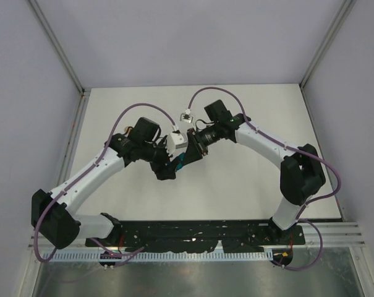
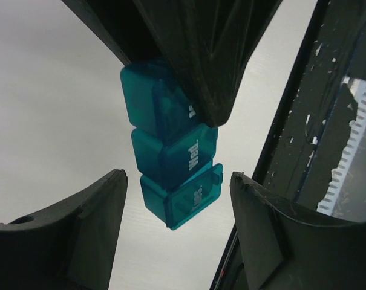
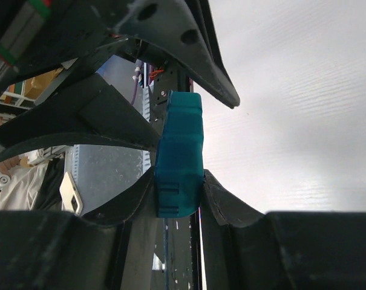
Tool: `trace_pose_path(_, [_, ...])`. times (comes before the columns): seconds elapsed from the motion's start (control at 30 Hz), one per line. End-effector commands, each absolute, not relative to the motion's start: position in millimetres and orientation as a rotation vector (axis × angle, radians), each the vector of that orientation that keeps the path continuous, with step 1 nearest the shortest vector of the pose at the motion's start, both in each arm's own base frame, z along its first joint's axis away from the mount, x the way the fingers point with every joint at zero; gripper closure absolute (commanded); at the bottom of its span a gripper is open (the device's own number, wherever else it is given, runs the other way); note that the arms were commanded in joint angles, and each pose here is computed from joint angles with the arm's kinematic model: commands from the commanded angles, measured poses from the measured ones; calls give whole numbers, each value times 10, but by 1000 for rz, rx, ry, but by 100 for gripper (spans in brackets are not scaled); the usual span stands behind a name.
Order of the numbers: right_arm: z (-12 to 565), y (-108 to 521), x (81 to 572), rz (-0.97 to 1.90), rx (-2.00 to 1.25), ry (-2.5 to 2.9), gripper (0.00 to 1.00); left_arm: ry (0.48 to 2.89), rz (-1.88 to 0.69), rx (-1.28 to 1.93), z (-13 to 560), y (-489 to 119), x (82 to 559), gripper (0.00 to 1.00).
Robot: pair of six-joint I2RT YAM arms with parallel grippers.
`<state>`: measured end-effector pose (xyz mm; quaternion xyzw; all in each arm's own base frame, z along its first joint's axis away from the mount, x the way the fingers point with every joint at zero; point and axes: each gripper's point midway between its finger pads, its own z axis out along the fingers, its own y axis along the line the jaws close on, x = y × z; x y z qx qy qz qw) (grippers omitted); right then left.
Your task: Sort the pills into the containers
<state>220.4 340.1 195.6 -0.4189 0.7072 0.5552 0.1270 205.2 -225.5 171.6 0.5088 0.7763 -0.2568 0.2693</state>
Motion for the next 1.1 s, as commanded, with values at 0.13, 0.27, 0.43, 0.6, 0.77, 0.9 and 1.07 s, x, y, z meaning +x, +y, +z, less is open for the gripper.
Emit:
trace_pose_path(0.13, [2267,3368,2063,1637,-1292,1895,94,2061,-976,1404,1889,-2502,1957,42])
trace_pose_path(0.27, [2274,3368,2058,1641,-1292,1893,94,2079,-985,1404,1801,-2511,1961,59])
trace_pose_path(0.43, [2269,3373,2063,1644,-1290,1893,95,2076,-981,1406,1769,-2499,1948,82])
trace_pose_path(0.6, [2248,3385,2082,1644,-1284,1902,95,2088,-991,1394,1772,-2512,1953,100])
trace_pose_path(0.77, [2241,3374,2087,1624,-1283,1906,95,2076,-999,1385,1852,-2518,1941,60])
trace_pose_path(0.9, [2239,3370,2096,1609,-1281,1908,94,2054,-995,1354,1953,-2479,1967,43])
trace_pose_path(1.07, [2238,3369,2090,1604,-1282,1910,95,2031,-1017,1310,2075,-2377,1988,29])
